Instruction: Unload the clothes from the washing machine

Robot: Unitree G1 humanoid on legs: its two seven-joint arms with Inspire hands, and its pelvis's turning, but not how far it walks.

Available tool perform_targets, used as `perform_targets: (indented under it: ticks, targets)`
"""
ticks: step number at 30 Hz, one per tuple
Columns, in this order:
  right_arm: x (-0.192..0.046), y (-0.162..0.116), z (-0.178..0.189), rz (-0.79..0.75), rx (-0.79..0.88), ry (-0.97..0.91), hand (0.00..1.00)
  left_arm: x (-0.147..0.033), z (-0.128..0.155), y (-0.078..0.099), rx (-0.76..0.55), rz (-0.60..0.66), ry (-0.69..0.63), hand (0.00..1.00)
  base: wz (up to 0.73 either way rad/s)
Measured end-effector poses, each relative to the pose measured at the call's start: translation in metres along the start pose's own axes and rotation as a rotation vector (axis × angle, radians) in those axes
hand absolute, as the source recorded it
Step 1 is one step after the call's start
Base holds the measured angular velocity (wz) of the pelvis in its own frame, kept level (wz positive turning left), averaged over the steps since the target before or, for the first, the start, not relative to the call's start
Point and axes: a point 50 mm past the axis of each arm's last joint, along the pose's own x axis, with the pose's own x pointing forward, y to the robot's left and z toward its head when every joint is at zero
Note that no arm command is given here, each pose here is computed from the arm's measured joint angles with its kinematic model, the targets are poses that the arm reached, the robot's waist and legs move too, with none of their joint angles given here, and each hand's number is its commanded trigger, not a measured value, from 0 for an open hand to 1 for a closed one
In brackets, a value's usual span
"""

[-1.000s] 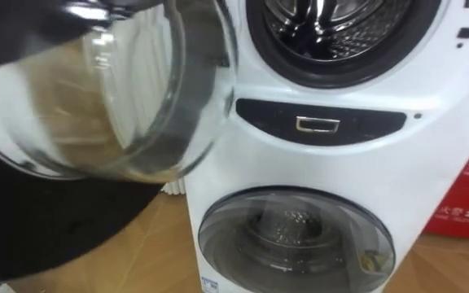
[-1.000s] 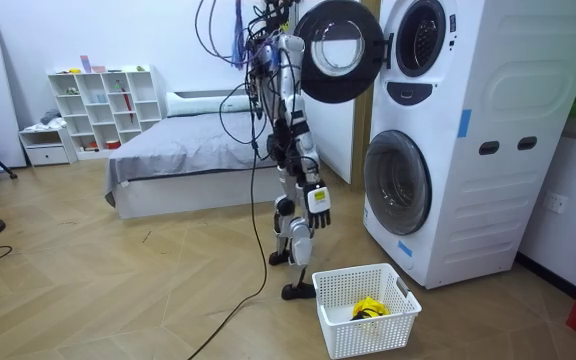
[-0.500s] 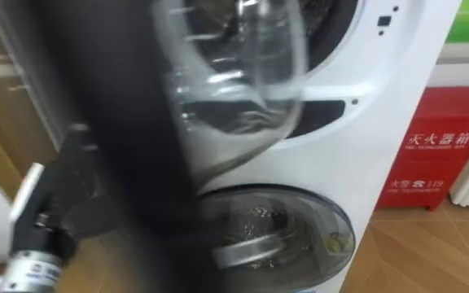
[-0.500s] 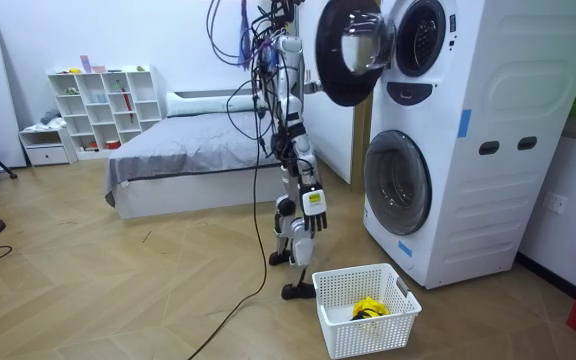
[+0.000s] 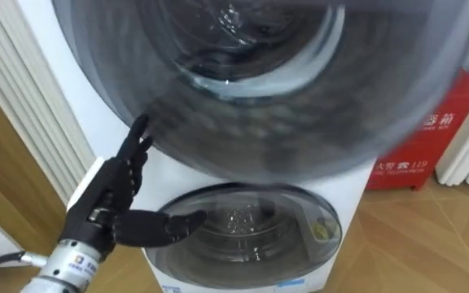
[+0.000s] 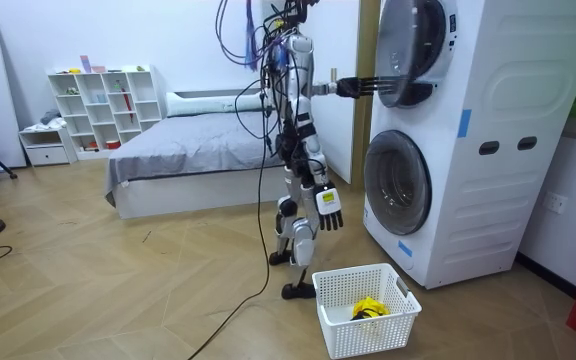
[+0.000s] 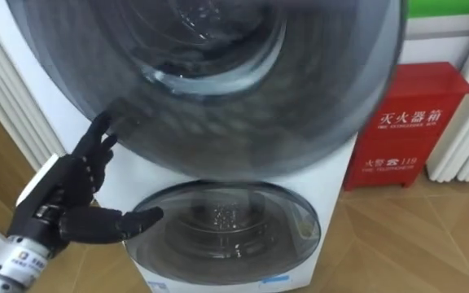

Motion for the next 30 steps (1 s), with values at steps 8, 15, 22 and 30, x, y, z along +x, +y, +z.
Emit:
perform_targets:
  ticks: [8,15,22,30]
  targets:
    - [0.002,0.008,-0.001,-0.012,0.015,-0.005,0.0,0.017,-0.016,-0.014,-0.046,-0.013,0.007,0.0,-0.03]
    - [0.001,0.01,-0.006,-0.022,0.076,-0.001,0.0,0.008,-0.073,-0.011,-0.063,0.034,0.144,0.0,-0.21]
    - [0.0,0.014,-0.015,-0.011,0.134,0.023,0.0,-0.134,-0.213,-0.003,0.01,0.201,1.053,0.0,-0.22]
    - [0.001,0.027,-0.022,0.016,0.262,0.003,0.0,-0.235,-0.228,-0.008,0.06,0.422,1.391,0.0,0.0]
